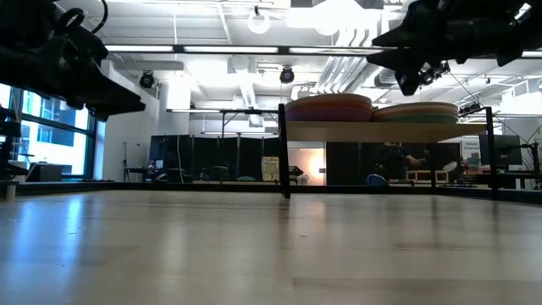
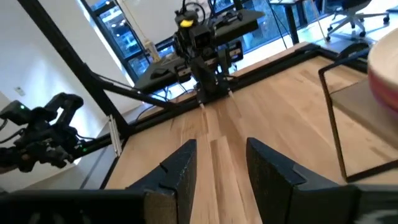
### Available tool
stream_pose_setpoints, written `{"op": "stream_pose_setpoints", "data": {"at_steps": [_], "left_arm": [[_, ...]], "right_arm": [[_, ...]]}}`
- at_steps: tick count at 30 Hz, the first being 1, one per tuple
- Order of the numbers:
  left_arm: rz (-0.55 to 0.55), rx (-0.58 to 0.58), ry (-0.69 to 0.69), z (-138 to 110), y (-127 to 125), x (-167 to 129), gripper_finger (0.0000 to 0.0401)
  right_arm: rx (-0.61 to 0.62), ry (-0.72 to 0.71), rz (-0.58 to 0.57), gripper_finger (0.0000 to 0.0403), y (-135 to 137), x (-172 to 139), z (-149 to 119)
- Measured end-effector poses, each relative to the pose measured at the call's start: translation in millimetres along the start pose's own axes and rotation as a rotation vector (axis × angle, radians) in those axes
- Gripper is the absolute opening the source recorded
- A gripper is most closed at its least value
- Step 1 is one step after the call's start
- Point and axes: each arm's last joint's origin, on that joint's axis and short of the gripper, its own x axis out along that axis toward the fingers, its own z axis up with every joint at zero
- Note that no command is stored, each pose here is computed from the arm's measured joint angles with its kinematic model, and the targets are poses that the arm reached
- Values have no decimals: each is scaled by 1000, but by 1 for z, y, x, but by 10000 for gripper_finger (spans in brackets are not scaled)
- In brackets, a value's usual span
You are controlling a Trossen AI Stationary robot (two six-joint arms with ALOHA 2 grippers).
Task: Place and stack plates onto a shelf
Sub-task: Return to Home Position
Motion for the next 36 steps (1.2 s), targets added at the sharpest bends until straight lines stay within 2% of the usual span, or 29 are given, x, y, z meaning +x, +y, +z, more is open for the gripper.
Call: {"op": "stream_pose_setpoints", "data": {"at_steps": [8, 11, 15, 24, 28, 36], "left_arm": [[22, 26, -1, 0, 1, 0, 138], [23, 26, -1, 0, 1, 0, 138], [24, -5, -1, 0, 1, 0, 138], [26, -18, -2, 0, 1, 0, 138], [26, -18, -2, 0, 1, 0, 138], [22, -26, -44, 3, -1, -3, 138]], "right_arm": [[-13, 63, 10, 122, 13, 4, -11], [-44, 93, -41, 122, 15, 4, -17], [-75, 62, -154, 122, 7, 1, -33], [-74, -100, -90, 122, -7, -20, -74], [-78, -32, -129, 122, -12, -24, -86], [-183, 33, -182, 122, -19, -26, -90]]}}
